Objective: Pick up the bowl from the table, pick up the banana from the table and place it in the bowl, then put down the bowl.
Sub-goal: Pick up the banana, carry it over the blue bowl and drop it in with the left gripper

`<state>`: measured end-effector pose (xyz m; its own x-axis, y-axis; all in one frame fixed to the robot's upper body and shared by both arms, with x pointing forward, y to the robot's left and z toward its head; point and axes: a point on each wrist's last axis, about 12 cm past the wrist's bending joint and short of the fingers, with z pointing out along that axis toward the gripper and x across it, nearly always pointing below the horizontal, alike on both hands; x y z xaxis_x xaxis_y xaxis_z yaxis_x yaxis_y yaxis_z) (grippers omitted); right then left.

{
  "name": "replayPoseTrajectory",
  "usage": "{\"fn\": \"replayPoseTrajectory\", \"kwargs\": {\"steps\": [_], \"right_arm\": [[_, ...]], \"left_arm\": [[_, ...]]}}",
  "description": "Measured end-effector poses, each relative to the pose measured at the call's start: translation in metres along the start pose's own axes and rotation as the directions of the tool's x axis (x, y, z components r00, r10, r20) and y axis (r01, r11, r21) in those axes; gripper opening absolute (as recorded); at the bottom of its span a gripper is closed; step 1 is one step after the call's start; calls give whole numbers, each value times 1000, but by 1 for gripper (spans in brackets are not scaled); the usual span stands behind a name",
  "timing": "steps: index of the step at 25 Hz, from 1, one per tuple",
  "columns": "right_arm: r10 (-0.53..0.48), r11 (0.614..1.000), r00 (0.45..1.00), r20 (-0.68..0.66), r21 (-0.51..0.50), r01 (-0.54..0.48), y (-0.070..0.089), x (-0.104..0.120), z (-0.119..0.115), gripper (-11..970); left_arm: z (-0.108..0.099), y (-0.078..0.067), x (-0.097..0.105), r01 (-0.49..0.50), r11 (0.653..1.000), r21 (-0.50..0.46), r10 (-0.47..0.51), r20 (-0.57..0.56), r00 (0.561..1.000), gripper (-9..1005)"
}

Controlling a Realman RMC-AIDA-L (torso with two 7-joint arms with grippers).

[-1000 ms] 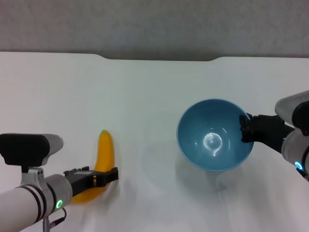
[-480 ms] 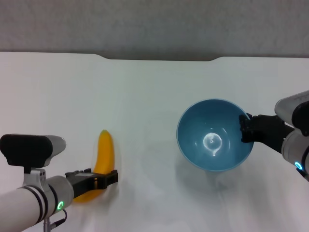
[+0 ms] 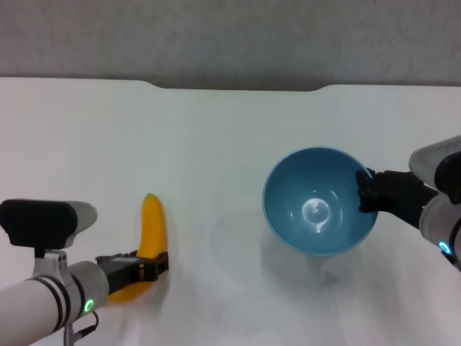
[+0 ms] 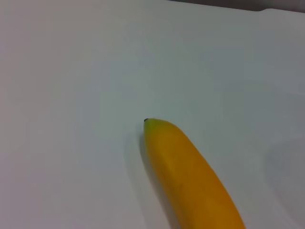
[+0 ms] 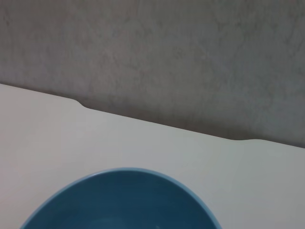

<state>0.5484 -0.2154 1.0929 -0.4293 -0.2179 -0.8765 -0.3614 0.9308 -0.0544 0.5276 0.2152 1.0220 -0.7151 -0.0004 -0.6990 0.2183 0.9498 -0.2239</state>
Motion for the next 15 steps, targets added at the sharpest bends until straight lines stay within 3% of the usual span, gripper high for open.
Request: {"fn": "replayPoseTrajectory", "kwargs": {"steps": [2, 8, 15], "right_arm": [[0, 1000, 1000, 0, 0, 0, 0, 0, 0, 47], [5, 1000, 1000, -4, 3, -5, -1, 2, -1, 47], [27, 1000, 1000, -12, 11, -27, -4, 5, -1, 48]], "left_arm": [[0, 0, 0, 0, 1000, -1, 0, 0, 1000, 527], [-5, -1, -7, 10, 1000, 8, -10, 29, 1000, 533], [-47, 2, -41, 28, 999, 18, -31, 197, 980, 539]]}}
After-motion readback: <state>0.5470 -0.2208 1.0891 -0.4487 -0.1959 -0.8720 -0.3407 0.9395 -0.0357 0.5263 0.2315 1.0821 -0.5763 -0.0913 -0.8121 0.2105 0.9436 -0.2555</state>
